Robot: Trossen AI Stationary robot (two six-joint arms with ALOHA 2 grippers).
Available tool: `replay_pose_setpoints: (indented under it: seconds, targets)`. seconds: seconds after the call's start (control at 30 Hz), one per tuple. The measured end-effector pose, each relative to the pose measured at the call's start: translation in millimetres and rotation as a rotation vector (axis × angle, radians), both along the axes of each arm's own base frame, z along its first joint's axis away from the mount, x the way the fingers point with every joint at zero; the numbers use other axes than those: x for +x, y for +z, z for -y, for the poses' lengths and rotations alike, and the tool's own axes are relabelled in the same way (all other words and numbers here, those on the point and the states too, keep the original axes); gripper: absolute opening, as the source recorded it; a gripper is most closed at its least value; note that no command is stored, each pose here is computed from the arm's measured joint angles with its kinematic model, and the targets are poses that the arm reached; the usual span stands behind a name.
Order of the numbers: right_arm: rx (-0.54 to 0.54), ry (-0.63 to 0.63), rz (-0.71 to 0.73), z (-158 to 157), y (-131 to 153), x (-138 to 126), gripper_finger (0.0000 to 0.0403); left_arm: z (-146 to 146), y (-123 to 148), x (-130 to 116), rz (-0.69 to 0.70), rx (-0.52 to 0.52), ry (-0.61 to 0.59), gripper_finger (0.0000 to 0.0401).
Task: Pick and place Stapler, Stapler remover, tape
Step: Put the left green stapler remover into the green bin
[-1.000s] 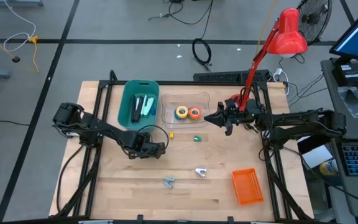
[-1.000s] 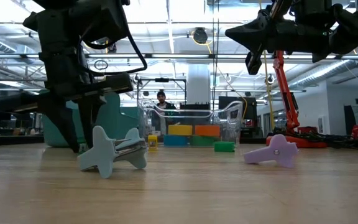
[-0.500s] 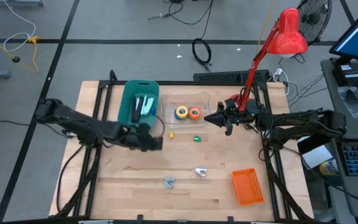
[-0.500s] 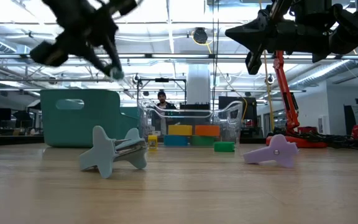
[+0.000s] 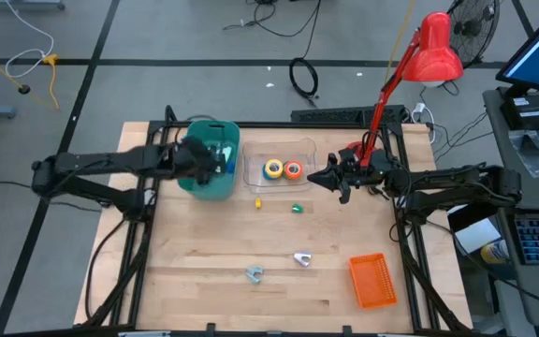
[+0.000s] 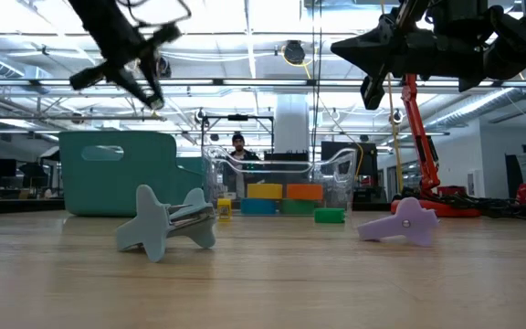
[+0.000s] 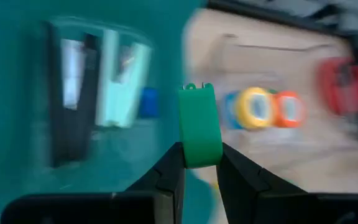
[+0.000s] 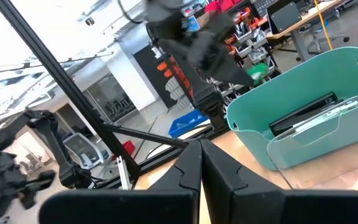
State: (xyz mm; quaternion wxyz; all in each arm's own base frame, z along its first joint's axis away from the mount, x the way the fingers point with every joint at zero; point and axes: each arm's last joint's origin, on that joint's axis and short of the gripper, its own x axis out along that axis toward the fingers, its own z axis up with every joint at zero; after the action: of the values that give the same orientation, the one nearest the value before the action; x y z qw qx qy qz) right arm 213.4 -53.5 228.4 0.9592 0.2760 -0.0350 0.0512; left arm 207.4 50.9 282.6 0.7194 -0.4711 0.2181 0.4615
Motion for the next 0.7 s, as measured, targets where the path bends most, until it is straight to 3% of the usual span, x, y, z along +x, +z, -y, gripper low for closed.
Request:
replay_pose_setpoints:
  seconds: [0.13,0.4,0.7]
  targets:
    - [0.005,0.000,0.001,0,0,0,0.0000,-29,-11,-6,-0.118,-0.060,-0.011,0.0075]
    - [0.005,-0.002,0.001,0,0,0,0.0000,-56,-46,-5,-0.361,-0.242,-0.168,0.0079]
    - [0.005,-0.006,0.001,1,0,0,0.0000,-65,-63,-2,-0.470,-0.270,-0.366,0.0077]
